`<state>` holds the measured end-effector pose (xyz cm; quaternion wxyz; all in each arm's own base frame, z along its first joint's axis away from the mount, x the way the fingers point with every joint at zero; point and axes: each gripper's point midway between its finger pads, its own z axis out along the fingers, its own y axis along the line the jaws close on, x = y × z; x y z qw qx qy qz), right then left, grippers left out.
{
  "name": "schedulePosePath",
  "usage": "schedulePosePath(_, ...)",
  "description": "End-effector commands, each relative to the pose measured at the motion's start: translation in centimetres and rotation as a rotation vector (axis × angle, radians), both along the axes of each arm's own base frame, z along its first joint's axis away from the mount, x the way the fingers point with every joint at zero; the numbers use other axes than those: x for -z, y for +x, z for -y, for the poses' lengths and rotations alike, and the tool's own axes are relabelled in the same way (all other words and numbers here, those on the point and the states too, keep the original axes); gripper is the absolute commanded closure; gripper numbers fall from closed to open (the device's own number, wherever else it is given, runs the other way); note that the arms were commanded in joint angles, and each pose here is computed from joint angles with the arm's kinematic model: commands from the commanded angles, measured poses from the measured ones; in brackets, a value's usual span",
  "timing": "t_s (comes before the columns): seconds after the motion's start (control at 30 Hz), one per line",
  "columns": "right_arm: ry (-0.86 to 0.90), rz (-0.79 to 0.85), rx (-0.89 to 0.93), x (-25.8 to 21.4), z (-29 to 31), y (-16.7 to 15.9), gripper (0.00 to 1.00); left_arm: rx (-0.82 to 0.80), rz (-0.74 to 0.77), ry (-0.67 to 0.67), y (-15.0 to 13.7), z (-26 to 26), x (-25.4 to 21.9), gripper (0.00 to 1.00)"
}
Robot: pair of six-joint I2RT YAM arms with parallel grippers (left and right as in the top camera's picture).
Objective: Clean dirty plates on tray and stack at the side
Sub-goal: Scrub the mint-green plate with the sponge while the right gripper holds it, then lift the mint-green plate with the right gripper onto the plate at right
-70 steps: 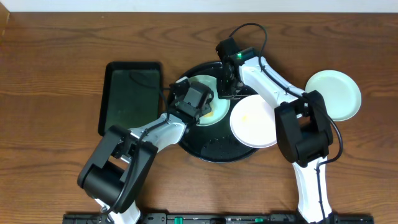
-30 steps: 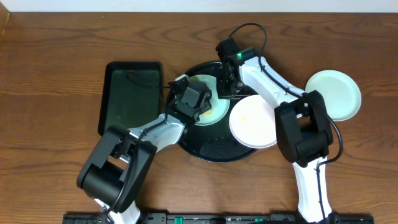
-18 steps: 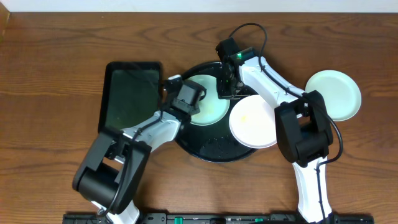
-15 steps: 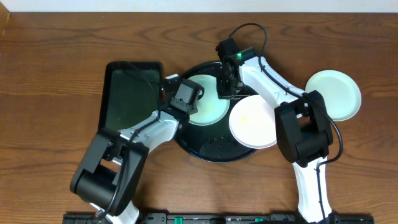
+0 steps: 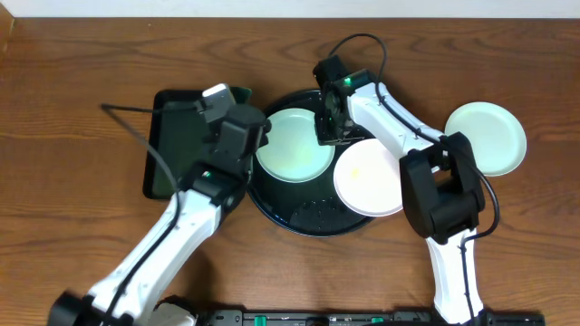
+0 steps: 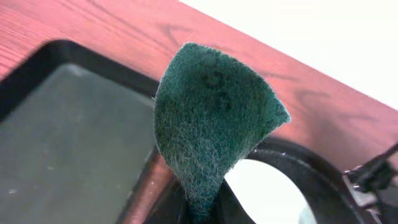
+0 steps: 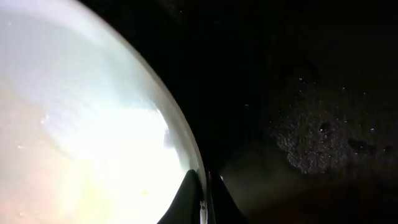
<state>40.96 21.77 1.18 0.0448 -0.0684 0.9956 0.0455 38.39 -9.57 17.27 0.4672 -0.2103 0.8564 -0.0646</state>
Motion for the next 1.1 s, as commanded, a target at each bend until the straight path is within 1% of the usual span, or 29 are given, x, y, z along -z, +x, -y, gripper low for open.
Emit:
schedulePosePath(0.0, -0.053, 0.126, -0.096, -3.8, 0.0, 0.9, 0.99, -0.054, 0.035, 0.016, -0.8, -2.4, -2.1, 0.92)
schedulePosePath(0.1, -0.116, 0.251, -0.136, -7.9, 0.4, 1.6, 0.99, -0.107, -0.008, 0.035, -2.3, -5.0, -2.1, 0.92)
schedulePosePath(0.33, -0.413, 0.608, -0.257, -19.2, 2.4, 2.6, 0.99, -0.280, -0.194, 0.091, -5.4, -12.0, 0.7, 0.92)
schedulePosePath(0.5, -0.605, 0.766, -0.320, -24.6, 2.7, 2.5, 0.99, -0.380, -0.248, 0.081, -6.7, -15.5, 1.4, 0.92)
schedulePosePath(0.63, -0.801, 0.827, -0.408, -27.3, 2.3, 2.0, 0.99, -0.379, -0.265, 0.002, -6.8, -16.2, 2.0, 0.92)
schedulePosePath(0.77, -0.866, 0.852, -0.483, -28.2, 0.8, 1.4, 0.99, -0.380, -0.277, -0.037, -6.8, -16.5, 2.4, 0.92)
schedulePosePath(1.07, -1.004, 0.900, -0.593, -30.5, -1.4, 0.6, 0.99, -0.372, -0.309, -0.050, -6.8, -16.4, 3.3, 0.92)
